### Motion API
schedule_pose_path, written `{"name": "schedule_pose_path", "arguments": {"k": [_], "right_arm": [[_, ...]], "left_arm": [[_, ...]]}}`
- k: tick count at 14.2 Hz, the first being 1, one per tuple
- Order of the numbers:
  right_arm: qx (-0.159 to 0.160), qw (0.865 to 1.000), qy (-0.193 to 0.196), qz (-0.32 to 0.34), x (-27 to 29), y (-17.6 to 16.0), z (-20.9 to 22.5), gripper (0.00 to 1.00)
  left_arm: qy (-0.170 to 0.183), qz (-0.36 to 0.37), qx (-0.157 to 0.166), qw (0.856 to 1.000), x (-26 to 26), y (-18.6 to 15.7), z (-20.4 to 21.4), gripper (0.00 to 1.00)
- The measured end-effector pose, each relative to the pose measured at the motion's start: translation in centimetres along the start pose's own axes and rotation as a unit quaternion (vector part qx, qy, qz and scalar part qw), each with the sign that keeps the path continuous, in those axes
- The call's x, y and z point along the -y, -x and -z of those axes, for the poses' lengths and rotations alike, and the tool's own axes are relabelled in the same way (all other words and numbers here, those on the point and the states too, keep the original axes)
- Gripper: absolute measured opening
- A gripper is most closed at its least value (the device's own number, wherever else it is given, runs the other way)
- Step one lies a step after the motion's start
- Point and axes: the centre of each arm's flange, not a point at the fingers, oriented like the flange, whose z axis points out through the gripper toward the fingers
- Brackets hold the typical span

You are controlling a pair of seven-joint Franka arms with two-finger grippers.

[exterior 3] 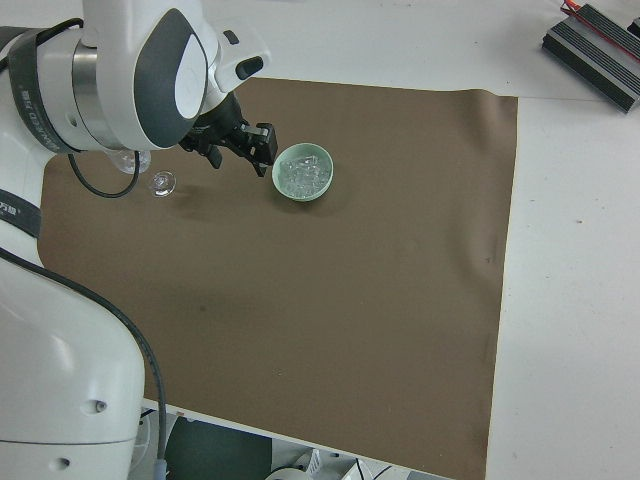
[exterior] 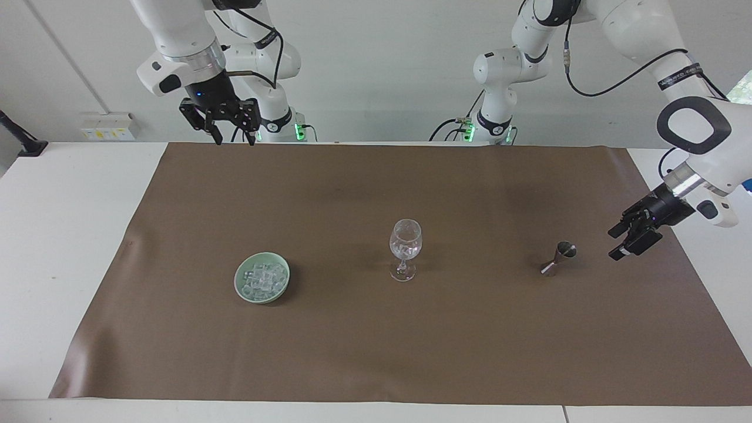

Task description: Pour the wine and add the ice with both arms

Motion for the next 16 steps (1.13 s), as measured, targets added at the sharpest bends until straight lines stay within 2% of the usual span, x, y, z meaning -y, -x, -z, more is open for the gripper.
{"name": "schedule_pose_path", "arguments": {"k": [2, 5, 8, 10, 12, 16], "right_arm": [[0.005, 1.0, 0.0, 0.031, -3.5, 0.8, -0.5, 0.77], [0.003, 0.999, -0.002, 0.055, -7.9, 0.7, -0.7, 0.81], [-0.001, 0.998, -0.001, 0.058, -7.8, 0.7, -0.6, 0.83], [-0.008, 0.998, 0.0, 0.059, -7.7, 0.5, -0.6, 0.86], [-0.01, 0.998, 0.001, 0.059, -7.7, 0.4, -0.6, 0.99], [-0.009, 0.998, 0.0, 0.056, -8.0, 0.3, -0.7, 1.0]], "left_arm": [[-0.01, -0.07, -0.009, 0.997, -0.6, 1.3, 2.0, 1.0], [-0.035, -0.16, -0.025, 0.986, -1.5, 3.7, 4.6, 1.0], [-0.058, -0.234, -0.038, 0.97, -2.7, 6.0, 6.3, 1.0], [-0.071, -0.287, -0.036, 0.955, -2.7, 6.7, 7.0, 1.0], [-0.096, -0.323, -0.035, 0.941, -2.9, 7.3, 7.3, 1.0], [-0.14, -0.372, -0.034, 0.917, -5.2, 11.0, 8.1, 1.0]]}}
